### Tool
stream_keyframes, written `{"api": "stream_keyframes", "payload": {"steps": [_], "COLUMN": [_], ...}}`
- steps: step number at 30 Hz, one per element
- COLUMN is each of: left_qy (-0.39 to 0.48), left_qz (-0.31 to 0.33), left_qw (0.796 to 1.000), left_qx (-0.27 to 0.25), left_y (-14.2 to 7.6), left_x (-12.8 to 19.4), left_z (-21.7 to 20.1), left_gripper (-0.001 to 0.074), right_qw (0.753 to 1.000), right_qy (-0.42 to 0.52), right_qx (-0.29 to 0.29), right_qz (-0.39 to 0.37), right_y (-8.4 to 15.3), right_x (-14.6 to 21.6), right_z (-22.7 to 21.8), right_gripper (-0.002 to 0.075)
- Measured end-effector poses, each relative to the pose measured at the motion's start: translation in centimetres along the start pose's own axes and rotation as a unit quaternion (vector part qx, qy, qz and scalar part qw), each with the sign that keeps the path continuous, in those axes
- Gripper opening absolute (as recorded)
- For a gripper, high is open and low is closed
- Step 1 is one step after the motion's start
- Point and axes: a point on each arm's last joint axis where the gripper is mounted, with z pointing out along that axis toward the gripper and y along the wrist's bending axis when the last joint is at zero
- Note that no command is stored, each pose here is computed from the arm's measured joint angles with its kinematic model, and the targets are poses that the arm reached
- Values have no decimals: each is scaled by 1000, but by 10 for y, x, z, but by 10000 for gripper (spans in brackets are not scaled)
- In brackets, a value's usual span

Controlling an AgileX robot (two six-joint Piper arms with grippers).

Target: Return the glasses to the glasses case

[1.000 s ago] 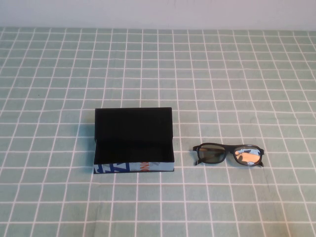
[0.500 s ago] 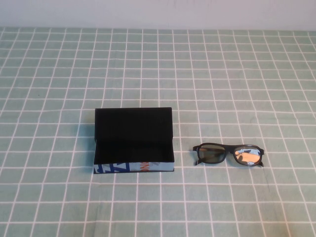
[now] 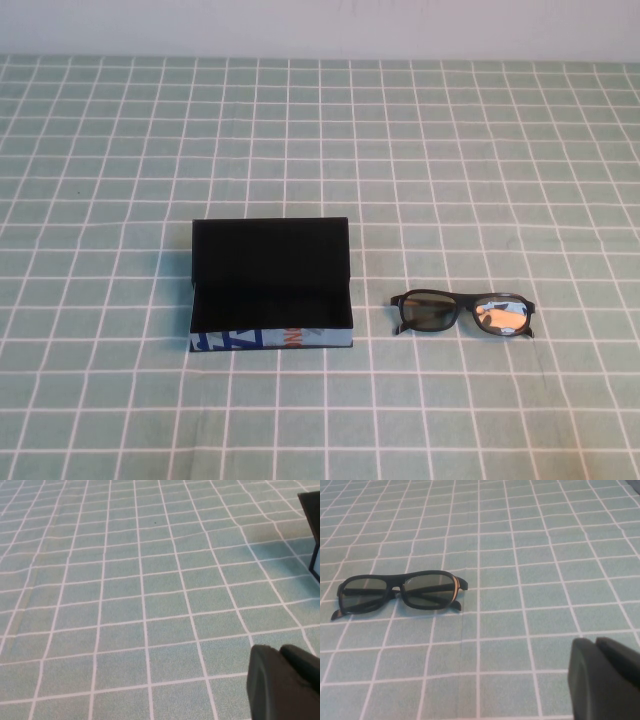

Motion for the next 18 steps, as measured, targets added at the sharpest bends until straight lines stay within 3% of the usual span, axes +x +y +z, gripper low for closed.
{"api": "stream_keyframes", "payload": {"steps": [7, 12, 16, 18], "left_qy": [-35, -132, -229, -261], "left_qz": [0, 0, -7, -9], "left_qw": [999, 991, 973, 965], "left_qx": [0, -1, 0, 1], "left_y": [0, 0, 0, 0], "left_x": [-6, -24, -41, -46], "left_z": [0, -3, -10, -12], "left_gripper": [1, 1, 1, 1], "right_qw": [1000, 992, 960, 932], "right_qy": [-11, -124, -278, -362], "right_qx": [0, 5, 12, 18], "right_qz": [2, 4, 16, 19], "right_y": [0, -1, -3, -4], "right_x": [-2, -22, -48, -61], "right_z": [0, -3, -14, -24], "right_gripper": [-13, -13, -13, -13]}}
